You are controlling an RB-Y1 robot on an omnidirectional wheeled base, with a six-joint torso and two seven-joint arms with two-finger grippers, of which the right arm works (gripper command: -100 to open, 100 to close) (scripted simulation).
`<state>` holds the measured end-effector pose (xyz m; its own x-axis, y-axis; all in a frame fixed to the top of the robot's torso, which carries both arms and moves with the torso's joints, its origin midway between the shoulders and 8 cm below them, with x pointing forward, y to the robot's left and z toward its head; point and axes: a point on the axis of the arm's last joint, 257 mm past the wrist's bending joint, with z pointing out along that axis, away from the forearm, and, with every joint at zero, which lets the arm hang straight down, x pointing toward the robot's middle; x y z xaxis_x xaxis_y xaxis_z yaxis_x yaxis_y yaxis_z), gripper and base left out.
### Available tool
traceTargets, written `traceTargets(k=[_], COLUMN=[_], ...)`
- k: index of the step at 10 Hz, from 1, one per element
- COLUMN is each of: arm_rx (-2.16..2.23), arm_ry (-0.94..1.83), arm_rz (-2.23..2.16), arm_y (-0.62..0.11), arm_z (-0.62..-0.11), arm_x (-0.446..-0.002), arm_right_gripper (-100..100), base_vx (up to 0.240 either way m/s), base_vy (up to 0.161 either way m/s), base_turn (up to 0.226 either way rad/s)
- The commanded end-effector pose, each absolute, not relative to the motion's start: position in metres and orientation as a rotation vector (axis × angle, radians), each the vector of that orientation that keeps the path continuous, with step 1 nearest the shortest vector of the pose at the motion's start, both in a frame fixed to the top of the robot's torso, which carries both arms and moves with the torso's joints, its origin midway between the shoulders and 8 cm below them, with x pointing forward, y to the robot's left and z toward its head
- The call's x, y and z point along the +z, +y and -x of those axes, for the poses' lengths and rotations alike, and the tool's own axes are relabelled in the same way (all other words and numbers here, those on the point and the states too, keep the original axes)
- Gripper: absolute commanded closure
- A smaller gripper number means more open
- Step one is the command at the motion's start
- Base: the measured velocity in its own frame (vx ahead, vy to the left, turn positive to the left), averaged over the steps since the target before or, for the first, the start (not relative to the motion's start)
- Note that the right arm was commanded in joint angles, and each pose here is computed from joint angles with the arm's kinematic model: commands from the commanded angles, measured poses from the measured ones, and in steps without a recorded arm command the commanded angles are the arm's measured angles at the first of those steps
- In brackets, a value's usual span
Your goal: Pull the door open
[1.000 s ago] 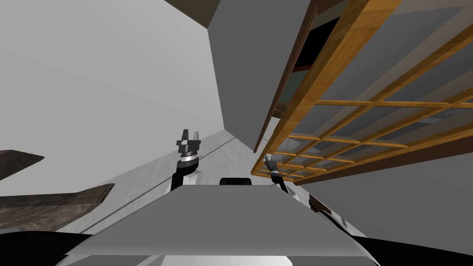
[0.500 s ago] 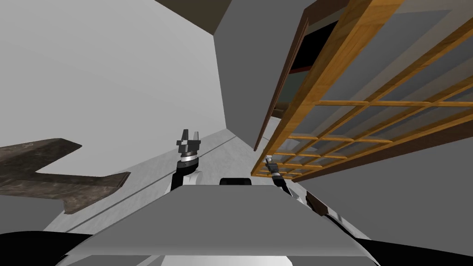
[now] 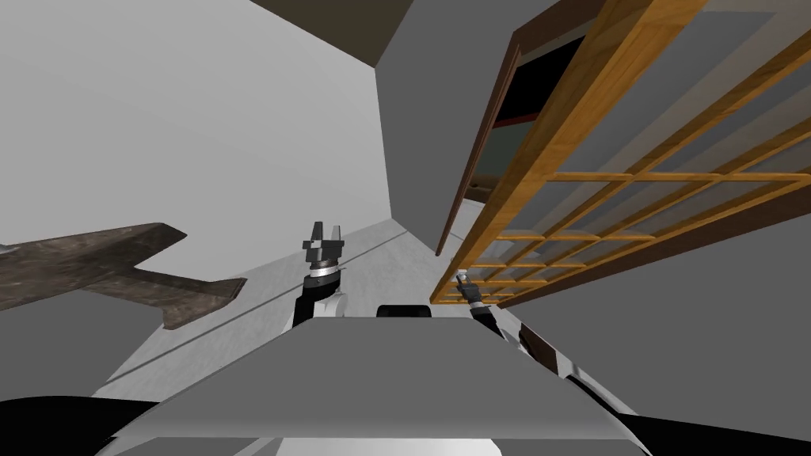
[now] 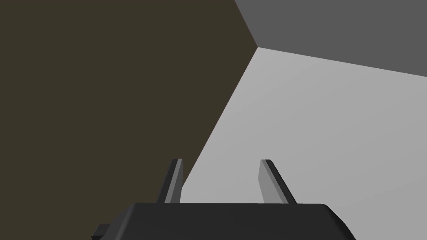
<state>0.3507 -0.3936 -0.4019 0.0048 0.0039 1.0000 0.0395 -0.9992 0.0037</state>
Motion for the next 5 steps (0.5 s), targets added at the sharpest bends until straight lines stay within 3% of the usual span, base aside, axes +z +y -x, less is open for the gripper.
traceTargets(k=[1,2,3,5], arm_rx=[-2.191,-2.19,-2.18,-2.178], arm_ry=[-0.069,-0.061,-0.073,-0.081], arm_rz=[2.19,2.202,2.197,2.192], arm_y=[-0.393,-0.3933,-0.3926,-0.393], arm_z=[-0.3438,-0.346,-0.34,-0.3366], arm_x=[-0.4001,-0.4013,-0.4025,-0.4022], arm_right_gripper=[100,100,100,100], base_vx=[-0.183,-0.076,-0.099,-0.18], base_vy=[-0.054,-0.024,-0.046,-0.054], base_turn=[0.085,0.021,0.172,0.116])
